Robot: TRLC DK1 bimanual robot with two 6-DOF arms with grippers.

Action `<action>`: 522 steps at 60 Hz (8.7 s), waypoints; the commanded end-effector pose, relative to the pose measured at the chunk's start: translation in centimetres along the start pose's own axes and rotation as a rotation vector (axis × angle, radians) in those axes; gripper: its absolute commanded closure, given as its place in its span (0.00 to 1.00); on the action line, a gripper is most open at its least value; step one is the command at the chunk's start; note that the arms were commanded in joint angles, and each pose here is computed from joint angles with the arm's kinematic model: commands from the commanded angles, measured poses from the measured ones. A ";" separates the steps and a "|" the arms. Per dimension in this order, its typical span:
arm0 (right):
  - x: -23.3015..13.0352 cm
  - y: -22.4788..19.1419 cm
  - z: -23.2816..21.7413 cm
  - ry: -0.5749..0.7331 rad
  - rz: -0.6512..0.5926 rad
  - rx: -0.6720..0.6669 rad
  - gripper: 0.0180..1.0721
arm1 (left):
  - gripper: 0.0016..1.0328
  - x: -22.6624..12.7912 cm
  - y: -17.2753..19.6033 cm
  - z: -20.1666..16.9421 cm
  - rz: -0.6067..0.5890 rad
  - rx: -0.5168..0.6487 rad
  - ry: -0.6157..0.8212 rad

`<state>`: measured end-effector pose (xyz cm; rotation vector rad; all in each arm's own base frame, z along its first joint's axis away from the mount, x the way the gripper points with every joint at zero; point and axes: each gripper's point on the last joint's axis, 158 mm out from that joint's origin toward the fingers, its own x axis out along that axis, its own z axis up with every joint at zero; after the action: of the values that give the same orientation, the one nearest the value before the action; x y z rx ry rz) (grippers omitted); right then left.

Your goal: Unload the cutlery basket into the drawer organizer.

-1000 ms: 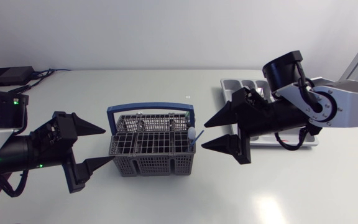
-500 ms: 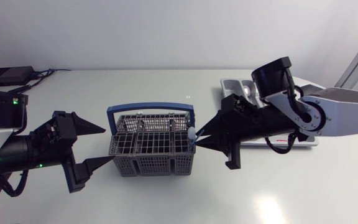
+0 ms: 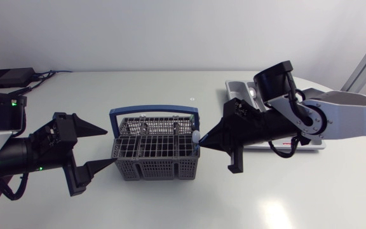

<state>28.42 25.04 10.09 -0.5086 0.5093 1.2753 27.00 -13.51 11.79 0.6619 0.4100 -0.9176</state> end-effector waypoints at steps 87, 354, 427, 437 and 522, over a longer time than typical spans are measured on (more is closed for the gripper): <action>-18.0 -9.4 0.4 0.046 -0.291 0.263 0.94 | 0.07 0.2 -0.5 -1.8 -0.020 -0.005 0.010; -1.3 0.4 2.3 0.171 -0.196 0.536 0.93 | 0.07 -0.5 -1.8 -1.7 -0.023 -0.005 0.000; -16.4 -7.2 -3.0 0.088 -0.614 0.683 0.93 | 0.07 -0.2 -2.1 -1.1 -0.045 -0.071 -0.006; -16.6 -9.4 -7.4 0.186 -0.718 0.688 0.93 | 0.07 0.4 -4.0 0.7 -0.123 -0.112 -0.023; -15.0 -16.3 -25.2 0.566 -0.961 0.779 0.35 | 0.07 -0.3 -3.4 1.2 -0.154 -0.179 0.024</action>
<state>39.21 -5.87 0.48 -0.3583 1.0198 -0.0439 23.77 -15.91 11.34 0.4906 0.5618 -1.0148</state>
